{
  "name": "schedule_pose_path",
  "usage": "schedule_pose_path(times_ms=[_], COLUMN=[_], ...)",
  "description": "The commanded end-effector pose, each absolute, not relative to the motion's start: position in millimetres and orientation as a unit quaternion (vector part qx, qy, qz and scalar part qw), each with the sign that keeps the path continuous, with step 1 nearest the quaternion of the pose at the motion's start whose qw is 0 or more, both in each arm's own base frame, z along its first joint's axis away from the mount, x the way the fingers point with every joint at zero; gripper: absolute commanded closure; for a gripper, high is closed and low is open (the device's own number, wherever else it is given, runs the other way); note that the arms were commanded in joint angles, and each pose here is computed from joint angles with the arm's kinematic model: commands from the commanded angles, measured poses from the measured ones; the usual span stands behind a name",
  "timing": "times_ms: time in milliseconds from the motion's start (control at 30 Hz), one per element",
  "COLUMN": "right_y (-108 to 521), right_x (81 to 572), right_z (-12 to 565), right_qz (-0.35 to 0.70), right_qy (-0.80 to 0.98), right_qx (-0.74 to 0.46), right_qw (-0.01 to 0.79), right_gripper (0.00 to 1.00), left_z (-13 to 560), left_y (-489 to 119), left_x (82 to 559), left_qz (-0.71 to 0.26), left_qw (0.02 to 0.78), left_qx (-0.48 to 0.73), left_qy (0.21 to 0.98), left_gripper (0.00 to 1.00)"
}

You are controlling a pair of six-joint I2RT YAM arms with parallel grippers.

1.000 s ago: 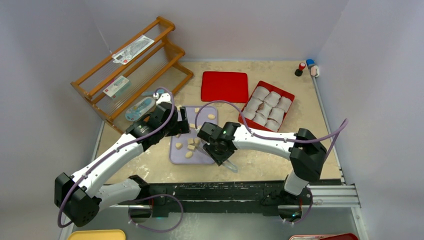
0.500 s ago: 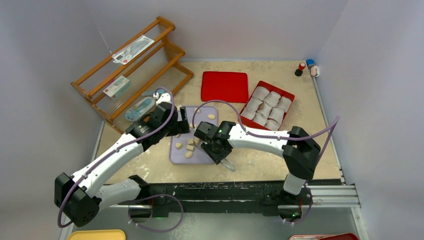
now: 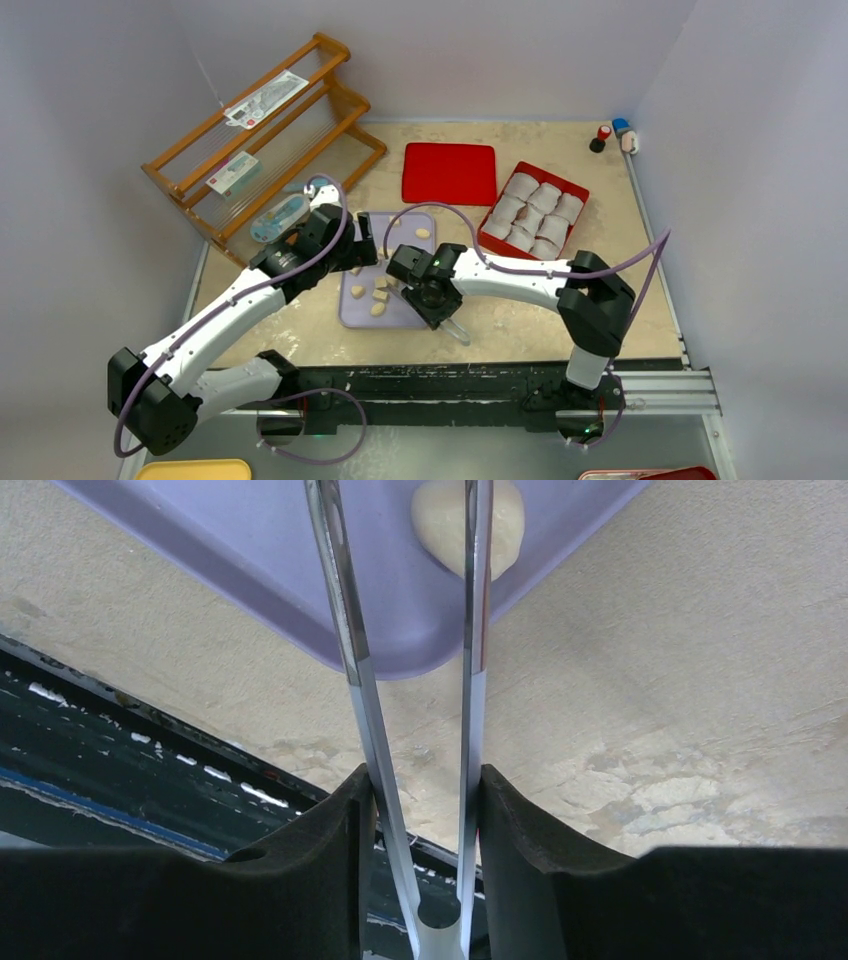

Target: Pack the chocolate

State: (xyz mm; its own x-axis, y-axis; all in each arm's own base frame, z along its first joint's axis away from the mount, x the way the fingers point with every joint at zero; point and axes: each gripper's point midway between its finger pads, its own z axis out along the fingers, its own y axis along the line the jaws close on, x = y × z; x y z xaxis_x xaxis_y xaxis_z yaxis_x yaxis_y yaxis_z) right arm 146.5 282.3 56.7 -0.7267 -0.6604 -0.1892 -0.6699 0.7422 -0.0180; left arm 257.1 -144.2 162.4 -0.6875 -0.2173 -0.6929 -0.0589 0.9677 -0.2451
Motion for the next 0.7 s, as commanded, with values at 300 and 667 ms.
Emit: schedule_pose_path(times_ms=[300, 667], right_y=[296.3, 300.0], right_x=[156.8, 162.6], right_z=[61.2, 61.4], right_qz=[0.025, 0.016], right_qy=[0.925, 0.924], right_qx=[-0.364, -0.368], right_qw=[0.104, 0.108], right_gripper=[0.56, 0.64], left_z=[189.0, 192.3], left_y=[-140.2, -135.8], left_x=[260.7, 260.5], left_qz=[-0.110, -0.103], left_qw=[0.424, 0.431], left_qx=[-0.085, -0.084], left_qy=[0.895, 0.893], left_gripper=[0.03, 0.03])
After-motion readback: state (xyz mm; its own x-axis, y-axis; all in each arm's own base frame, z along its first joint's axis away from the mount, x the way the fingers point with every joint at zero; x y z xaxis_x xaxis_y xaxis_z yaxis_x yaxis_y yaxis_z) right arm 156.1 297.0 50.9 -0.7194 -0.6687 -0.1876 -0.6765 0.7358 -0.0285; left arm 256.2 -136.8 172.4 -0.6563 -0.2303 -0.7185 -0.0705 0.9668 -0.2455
